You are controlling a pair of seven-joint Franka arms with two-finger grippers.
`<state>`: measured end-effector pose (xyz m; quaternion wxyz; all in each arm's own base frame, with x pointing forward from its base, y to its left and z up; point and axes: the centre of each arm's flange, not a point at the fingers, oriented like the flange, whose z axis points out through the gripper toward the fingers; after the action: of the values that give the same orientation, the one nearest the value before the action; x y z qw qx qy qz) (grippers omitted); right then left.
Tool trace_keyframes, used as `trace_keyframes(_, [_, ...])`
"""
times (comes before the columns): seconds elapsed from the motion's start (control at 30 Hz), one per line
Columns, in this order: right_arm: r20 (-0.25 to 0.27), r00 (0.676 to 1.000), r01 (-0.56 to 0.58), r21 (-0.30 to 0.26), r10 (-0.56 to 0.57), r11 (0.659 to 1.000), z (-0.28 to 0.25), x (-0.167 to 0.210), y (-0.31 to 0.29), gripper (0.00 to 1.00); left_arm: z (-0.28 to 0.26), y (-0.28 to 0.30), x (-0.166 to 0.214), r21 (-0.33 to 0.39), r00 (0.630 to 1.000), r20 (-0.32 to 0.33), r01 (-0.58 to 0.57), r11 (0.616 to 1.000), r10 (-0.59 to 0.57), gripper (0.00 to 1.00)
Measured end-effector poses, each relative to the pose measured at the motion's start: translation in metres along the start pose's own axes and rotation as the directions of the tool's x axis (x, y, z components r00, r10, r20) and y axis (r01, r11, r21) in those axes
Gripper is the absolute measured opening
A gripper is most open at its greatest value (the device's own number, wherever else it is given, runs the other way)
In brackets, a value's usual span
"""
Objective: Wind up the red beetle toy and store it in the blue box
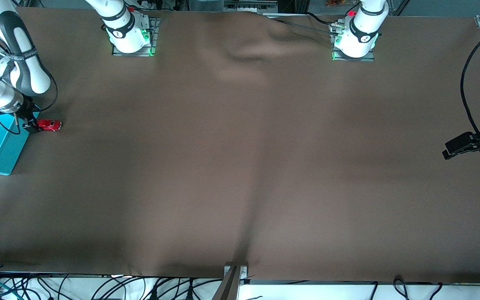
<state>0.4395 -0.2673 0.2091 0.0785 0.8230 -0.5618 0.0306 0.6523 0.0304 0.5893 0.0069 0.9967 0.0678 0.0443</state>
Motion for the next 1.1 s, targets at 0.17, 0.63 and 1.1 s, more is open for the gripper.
trace_keyframes(0.17, [0.006,1.000,-0.016,0.000,0.016,1.000,0.004,0.000,0.001,1.00,0.000,0.000,0.000,0.000,1.000,0.000,0.000,1.000,0.000,1.00])
trace_keyframes(0.63, [0.003,1.000,-0.017,-0.014,0.017,1.000,0.017,-0.002,0.002,1.00,0.000,0.000,0.000,0.000,1.000,0.000,0.000,1.000,0.000,1.00])
trace_keyframes(1.1, [0.000,1.000,-0.020,-0.013,0.020,1.000,0.018,-0.002,0.002,0.54,0.000,0.000,0.000,0.000,1.000,0.000,0.001,1.000,-0.001,1.00])
